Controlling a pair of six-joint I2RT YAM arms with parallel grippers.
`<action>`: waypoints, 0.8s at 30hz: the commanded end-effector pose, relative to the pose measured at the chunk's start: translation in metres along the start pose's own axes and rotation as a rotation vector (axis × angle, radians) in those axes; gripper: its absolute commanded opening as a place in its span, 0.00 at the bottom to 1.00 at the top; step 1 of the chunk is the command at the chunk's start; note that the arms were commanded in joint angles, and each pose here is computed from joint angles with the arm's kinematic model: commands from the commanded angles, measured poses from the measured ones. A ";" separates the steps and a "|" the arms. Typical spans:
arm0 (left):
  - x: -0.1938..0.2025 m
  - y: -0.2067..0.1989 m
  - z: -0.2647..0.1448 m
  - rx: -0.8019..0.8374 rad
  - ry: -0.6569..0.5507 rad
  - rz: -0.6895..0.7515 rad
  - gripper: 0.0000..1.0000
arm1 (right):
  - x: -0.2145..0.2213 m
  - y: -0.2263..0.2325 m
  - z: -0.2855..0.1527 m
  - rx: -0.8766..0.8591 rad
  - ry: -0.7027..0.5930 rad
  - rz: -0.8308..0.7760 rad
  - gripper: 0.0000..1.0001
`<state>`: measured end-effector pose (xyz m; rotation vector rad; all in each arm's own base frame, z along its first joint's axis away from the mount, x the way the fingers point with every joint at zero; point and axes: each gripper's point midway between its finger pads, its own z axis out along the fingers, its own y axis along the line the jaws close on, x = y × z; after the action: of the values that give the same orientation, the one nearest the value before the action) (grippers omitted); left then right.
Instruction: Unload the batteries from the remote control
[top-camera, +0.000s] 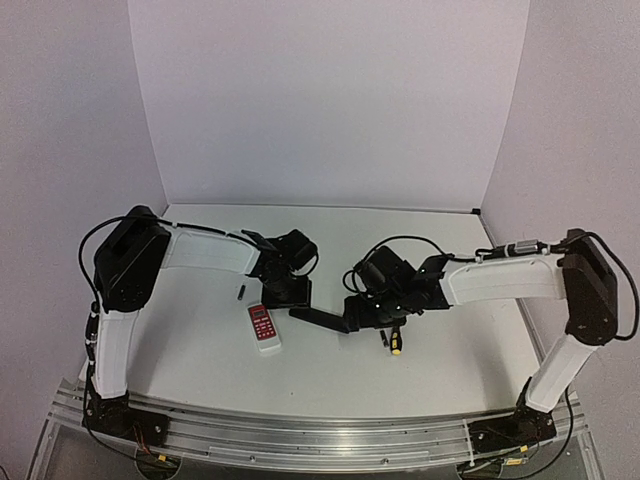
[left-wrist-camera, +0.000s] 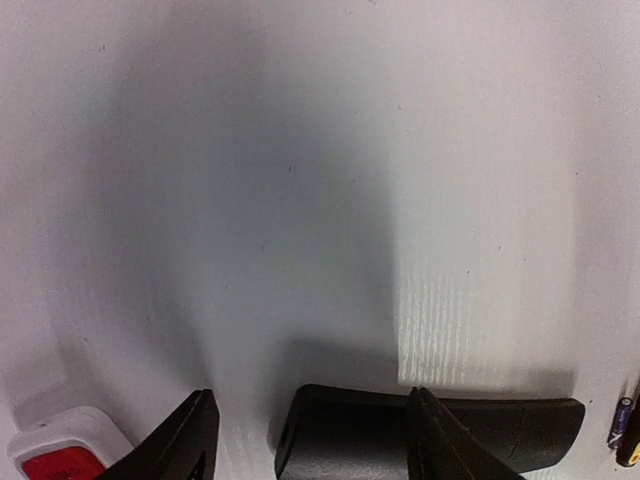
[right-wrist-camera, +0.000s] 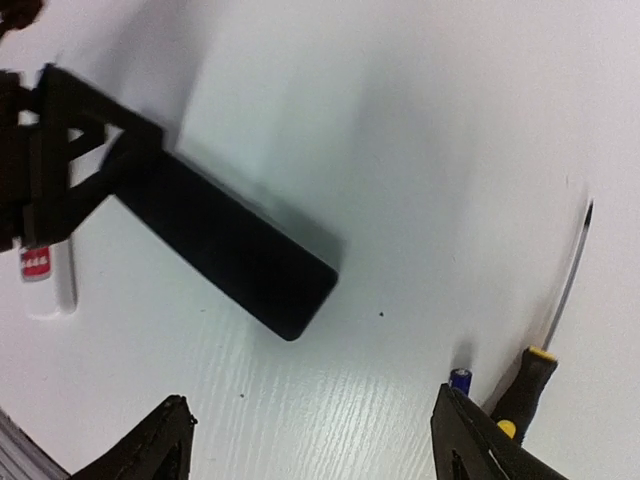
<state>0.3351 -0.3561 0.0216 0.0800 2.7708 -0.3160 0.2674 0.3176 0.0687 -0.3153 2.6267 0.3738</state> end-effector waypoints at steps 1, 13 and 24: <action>-0.044 -0.009 -0.041 -0.024 -0.089 0.032 0.77 | -0.030 0.026 -0.042 -0.115 -0.102 -0.383 0.84; -0.091 0.002 -0.206 0.072 -0.404 0.012 1.00 | -0.022 0.056 -0.034 -0.337 -0.058 -0.897 0.96; 0.013 0.084 -0.242 0.243 -0.435 -0.078 1.00 | -0.038 0.048 0.040 -0.364 0.083 -0.857 0.93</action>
<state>0.2670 -0.2322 0.2291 0.0233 2.3142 -0.5293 0.3010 0.3733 0.0745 -1.4536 2.1895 0.4595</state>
